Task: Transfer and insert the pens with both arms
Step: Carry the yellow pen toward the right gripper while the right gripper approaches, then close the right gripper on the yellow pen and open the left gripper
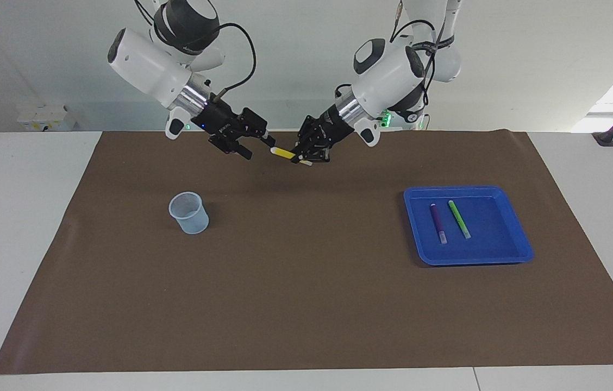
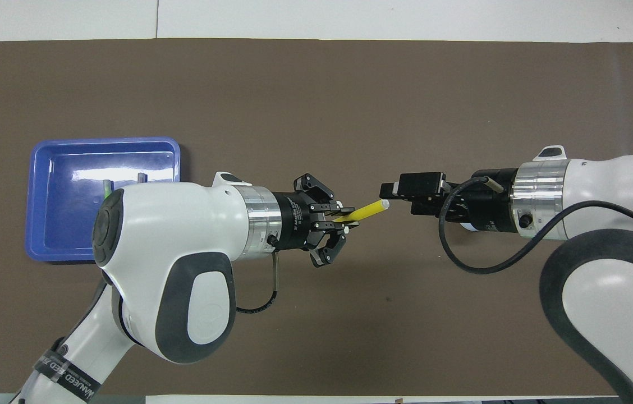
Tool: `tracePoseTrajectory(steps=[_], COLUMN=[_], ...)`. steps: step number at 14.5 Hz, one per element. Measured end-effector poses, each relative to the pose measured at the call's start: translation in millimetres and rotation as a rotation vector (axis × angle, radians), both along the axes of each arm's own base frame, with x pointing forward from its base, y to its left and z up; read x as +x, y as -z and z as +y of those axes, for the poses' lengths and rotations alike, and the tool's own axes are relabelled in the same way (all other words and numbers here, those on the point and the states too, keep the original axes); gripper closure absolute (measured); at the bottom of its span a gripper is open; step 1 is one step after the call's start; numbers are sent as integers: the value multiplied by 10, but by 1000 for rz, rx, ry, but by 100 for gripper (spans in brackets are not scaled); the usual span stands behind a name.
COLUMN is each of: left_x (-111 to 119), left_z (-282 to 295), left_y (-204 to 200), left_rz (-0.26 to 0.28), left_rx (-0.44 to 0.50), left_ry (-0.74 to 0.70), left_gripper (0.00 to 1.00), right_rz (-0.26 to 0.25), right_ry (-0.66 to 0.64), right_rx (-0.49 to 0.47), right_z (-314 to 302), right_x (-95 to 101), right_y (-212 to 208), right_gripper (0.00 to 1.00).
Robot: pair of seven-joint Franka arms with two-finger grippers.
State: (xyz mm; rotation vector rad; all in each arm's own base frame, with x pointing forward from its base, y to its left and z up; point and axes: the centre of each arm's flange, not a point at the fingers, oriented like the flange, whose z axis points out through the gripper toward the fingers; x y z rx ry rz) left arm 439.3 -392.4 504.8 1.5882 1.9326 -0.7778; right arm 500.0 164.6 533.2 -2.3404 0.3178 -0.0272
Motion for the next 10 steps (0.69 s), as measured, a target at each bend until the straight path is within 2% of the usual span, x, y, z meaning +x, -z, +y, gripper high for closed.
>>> tracePoseTrajectory(steps=[1, 4, 10], left_x=[-53, -97, -92], left_z=[-34, -29, -14], left_y=[5, 24, 8], left_rz=[-4, -6, -4], left_rx=[-5, -7, -17], left_ry=[-4, -13, -24], left_gripper=[83, 83, 83], right_rz=[-3, -6, 17], right_ry=[5, 9, -7], right_rx=[0, 0, 2], right_z=[-2, 13, 103], right_x=[1, -9, -59], right_y=[-4, -17, -17], right_gripper=[26, 30, 31])
